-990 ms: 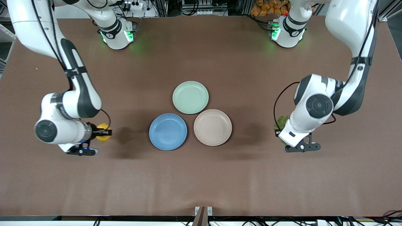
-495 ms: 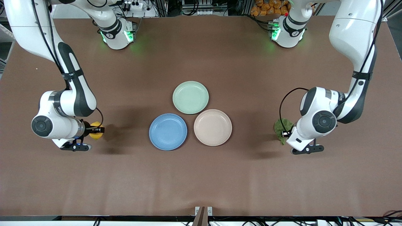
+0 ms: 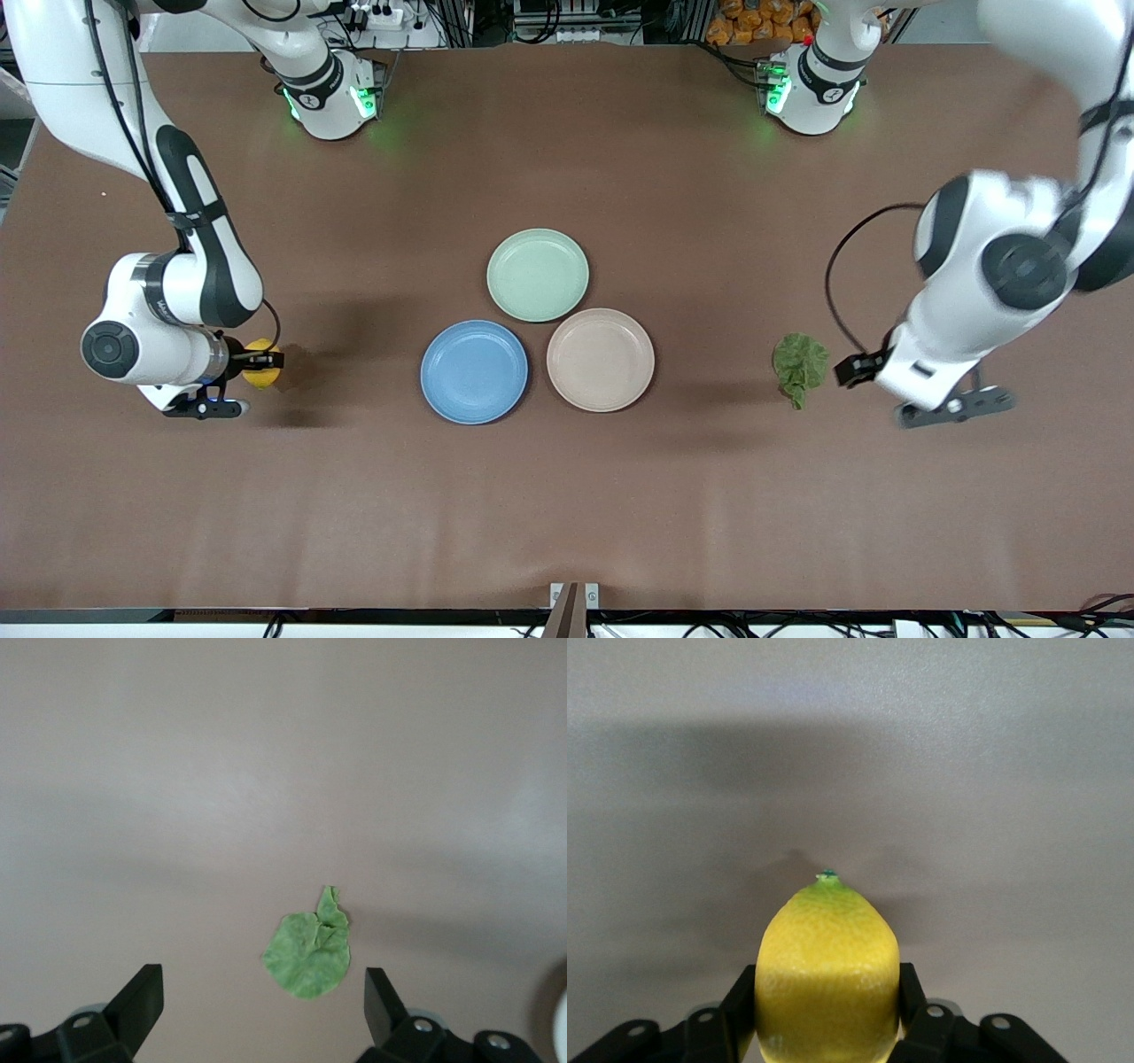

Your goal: Pick lemon and lettuce from blue and beige plates

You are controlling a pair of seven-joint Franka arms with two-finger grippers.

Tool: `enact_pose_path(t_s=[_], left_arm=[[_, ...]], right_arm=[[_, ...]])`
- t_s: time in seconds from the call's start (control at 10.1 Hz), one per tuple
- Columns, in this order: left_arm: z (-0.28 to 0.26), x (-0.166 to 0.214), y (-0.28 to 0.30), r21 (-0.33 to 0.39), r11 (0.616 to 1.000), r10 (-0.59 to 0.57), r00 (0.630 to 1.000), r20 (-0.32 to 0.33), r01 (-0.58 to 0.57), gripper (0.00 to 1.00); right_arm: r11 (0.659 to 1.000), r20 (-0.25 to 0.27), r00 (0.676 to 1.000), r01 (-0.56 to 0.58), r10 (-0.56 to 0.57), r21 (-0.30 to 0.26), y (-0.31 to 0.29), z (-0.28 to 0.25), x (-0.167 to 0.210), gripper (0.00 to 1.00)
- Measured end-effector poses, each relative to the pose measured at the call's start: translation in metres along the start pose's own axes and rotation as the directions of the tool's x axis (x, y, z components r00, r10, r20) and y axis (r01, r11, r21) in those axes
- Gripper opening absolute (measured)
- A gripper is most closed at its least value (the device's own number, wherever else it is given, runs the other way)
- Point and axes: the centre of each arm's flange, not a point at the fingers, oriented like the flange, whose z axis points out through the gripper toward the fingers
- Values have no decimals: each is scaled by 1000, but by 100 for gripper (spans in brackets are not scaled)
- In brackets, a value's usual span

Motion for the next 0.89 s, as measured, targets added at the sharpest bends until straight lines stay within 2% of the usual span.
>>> enact_pose_path(t_s=[0.2, 0.3, 0.5, 0.59, 0.69, 0.89], left_arm=[[-86, -25, -13, 1, 1000, -11, 997, -71, 12, 100], [-117, -39, -21, 6, 1000, -20, 996, -88, 20, 100], [-146, -57, -32, -16, 1000, -4, 997, -81, 2, 100], [-147, -59, -41, -45, 998, 39, 997, -64, -42, 100], [-143, -58, -52, -66, 995, 76, 997, -32, -78, 100], [-132, -60, -68, -86, 992, 99, 994, 39, -95, 100]], right_arm=[[1000, 9, 1000, 12, -12, 6, 1, -7, 0, 99], [1000, 31, 999, 7, -7, 16, 1, -23, 1, 100], [999, 71, 997, -2, -1, 35, 3, -93, 4, 100], [999, 54, 999, -6, 3, 41, 6, -135, 2, 100], [999, 14, 1000, -6, 5, 45, 7, -175, -4, 100], [999, -101, 995, 9, -4, 47, 1, -252, -28, 100]])
